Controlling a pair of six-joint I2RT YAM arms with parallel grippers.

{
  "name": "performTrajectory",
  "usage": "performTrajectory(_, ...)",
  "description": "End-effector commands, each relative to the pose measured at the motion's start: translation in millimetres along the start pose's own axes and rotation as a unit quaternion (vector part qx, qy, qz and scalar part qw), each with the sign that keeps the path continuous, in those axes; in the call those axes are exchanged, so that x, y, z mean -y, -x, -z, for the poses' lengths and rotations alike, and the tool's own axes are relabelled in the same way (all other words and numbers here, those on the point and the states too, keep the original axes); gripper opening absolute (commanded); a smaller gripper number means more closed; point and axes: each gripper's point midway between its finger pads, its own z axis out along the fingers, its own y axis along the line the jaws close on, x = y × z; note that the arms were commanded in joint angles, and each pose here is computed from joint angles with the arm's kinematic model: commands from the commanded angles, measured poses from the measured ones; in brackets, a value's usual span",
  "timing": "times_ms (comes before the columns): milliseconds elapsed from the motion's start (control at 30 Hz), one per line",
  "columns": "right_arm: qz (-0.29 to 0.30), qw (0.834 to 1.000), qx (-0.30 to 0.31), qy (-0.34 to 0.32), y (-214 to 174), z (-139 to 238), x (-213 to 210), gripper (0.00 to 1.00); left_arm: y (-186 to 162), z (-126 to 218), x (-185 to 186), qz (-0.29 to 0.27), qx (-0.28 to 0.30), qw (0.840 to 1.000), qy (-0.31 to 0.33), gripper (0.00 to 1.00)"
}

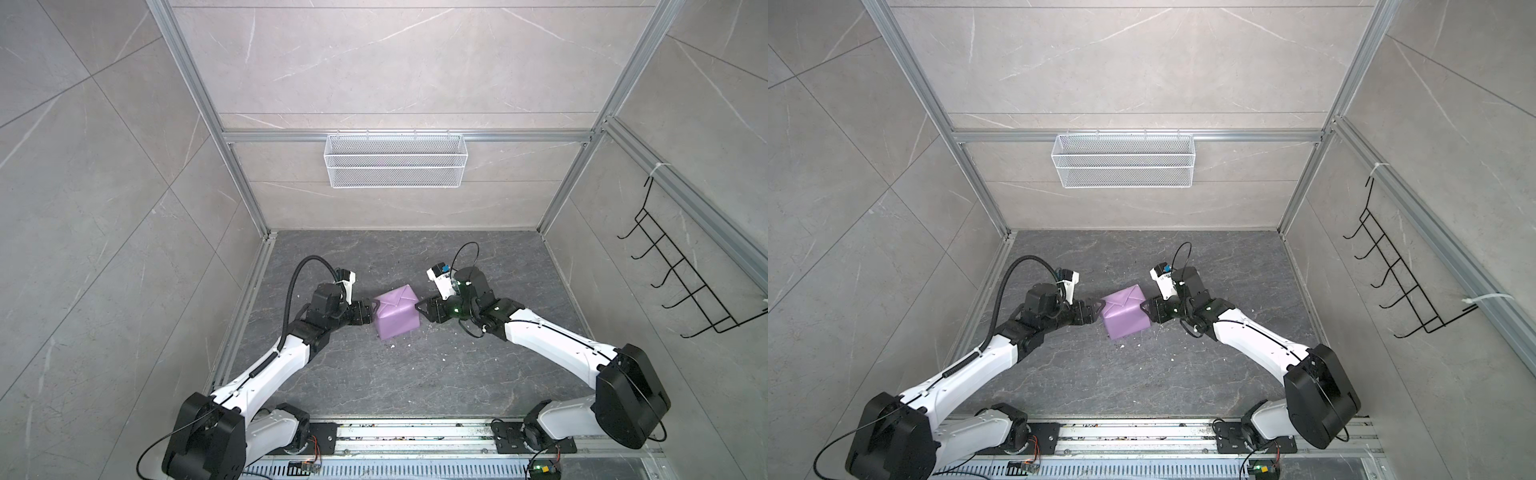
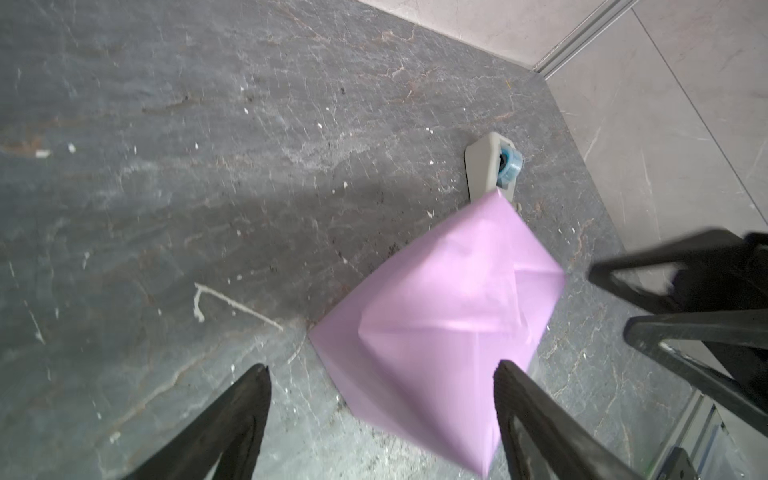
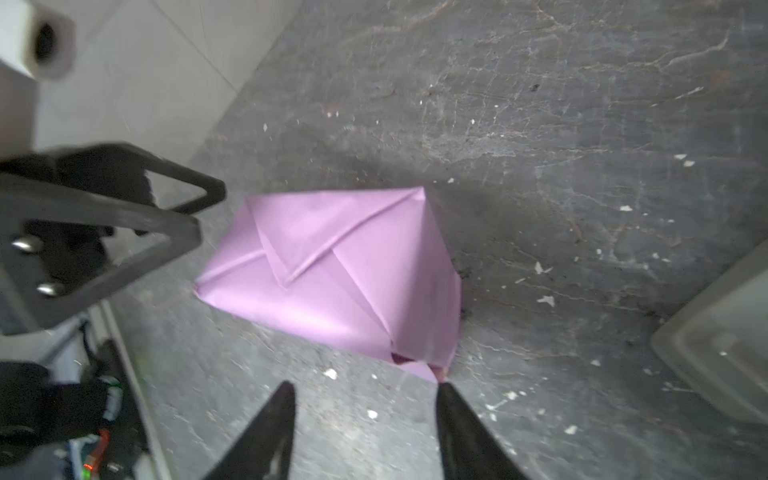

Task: Wrap the gift box in paper
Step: 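Open both grippers and lift them away from the lilac box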

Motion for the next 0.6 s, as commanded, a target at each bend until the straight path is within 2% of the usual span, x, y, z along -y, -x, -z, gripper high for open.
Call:
performTrajectory(0, 0.026, 1.0, 0.007, -0.007, -9, -11, 4, 0.74, -18, 10, 10, -0.008, 0.002, 1.0, 0.002, 0.86)
performTrajectory(100, 0.036, 0.999, 0.007, 0.001, -15, -22, 2, 0.8, -41, 13, 8, -0.032, -0.005, 0.999, 0.018, 0.87)
performTrajectory(233, 0.034, 0.999, 0.007, 0.014, -13, -34, -2, 0.81, -60, 1, 4, -0.046, -0.029, 0.998, 0.026, 0.87)
performTrajectory(400, 0.018, 0.999, 0.007, 0.029, -1, -49, -6, 0.8, -47, -20, 0, -0.05, -0.02, 0.998, 0.043, 0.86)
performTrajectory(567, -0.005, 1.0, 0.001, 0.012, 18, -62, -3, 0.79, -13, -35, -5, -0.018, -0.01, 0.999, 0.039, 0.82)
